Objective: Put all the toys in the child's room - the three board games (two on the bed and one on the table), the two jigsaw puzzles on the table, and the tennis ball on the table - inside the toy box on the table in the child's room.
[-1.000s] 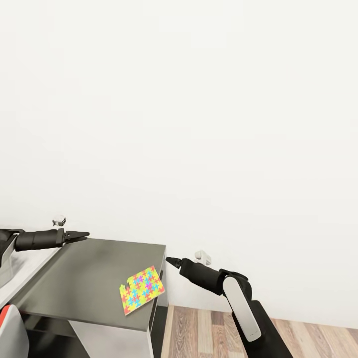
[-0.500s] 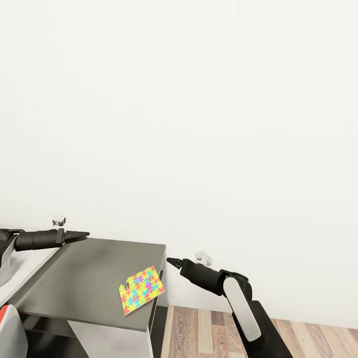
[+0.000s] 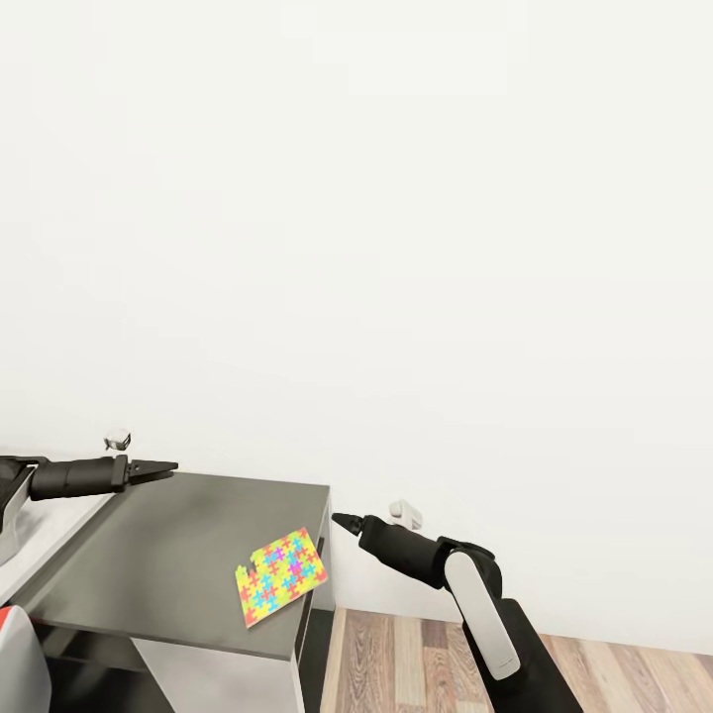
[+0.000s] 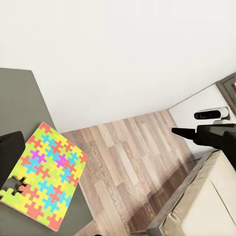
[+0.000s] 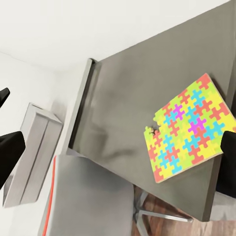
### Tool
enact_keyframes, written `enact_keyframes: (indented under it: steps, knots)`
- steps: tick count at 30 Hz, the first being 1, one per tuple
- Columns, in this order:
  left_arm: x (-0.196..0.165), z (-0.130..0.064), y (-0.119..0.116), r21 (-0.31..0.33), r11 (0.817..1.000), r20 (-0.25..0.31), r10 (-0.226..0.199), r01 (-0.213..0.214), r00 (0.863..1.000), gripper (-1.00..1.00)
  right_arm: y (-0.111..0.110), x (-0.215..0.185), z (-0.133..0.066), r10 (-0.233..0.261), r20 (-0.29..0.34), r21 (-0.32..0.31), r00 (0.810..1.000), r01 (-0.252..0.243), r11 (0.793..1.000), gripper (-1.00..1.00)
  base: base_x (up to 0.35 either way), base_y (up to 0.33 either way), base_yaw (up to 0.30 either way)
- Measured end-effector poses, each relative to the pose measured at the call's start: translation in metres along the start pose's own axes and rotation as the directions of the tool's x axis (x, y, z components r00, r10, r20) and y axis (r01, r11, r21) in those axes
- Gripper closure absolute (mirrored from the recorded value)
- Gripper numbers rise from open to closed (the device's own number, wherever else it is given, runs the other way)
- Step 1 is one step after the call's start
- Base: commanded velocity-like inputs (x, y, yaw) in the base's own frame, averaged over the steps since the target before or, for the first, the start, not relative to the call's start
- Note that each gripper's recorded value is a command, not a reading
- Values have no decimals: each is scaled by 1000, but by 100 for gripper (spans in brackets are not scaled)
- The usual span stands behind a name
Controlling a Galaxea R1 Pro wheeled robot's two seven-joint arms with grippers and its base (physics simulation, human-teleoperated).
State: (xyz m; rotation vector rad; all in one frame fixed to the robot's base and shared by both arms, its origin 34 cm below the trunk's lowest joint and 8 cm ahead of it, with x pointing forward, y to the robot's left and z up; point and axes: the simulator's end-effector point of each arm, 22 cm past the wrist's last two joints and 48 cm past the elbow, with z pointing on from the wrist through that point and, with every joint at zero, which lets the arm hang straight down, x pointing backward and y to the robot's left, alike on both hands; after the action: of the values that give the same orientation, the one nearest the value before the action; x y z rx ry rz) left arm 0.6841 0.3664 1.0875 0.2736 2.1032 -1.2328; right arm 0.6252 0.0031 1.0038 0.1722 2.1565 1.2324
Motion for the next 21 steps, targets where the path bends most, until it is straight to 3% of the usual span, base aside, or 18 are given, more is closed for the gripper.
enact_keyframes:
  steps: [10, 13, 17, 21]
  knots:
    - [4, 5, 8, 1, 1000, 1, -2, 2, 1000, -100, -13, 0, 3, 4, 6, 7, 1000, -4, 1000, -100, 0, 0, 0]
    - [5, 11, 8, 8, 1000, -1, -19, 19, 1000, -100, -37, -6, -3, 14, 17, 43, 1000, -15, 999, -100, 0, 0, 0]
    - [-6, 35, -9, 44, 998, -15, -41, 41, 999, -100, -78, -17, -4, 60, 20, 104, 998, -61, 993, -100, 0, 0, 0]
    - [-20, 50, -29, 53, 998, -44, -30, 33, 999, -100, -145, -18, 1, 183, 0, 200, 983, -180, 963, -100, 0, 0, 0]
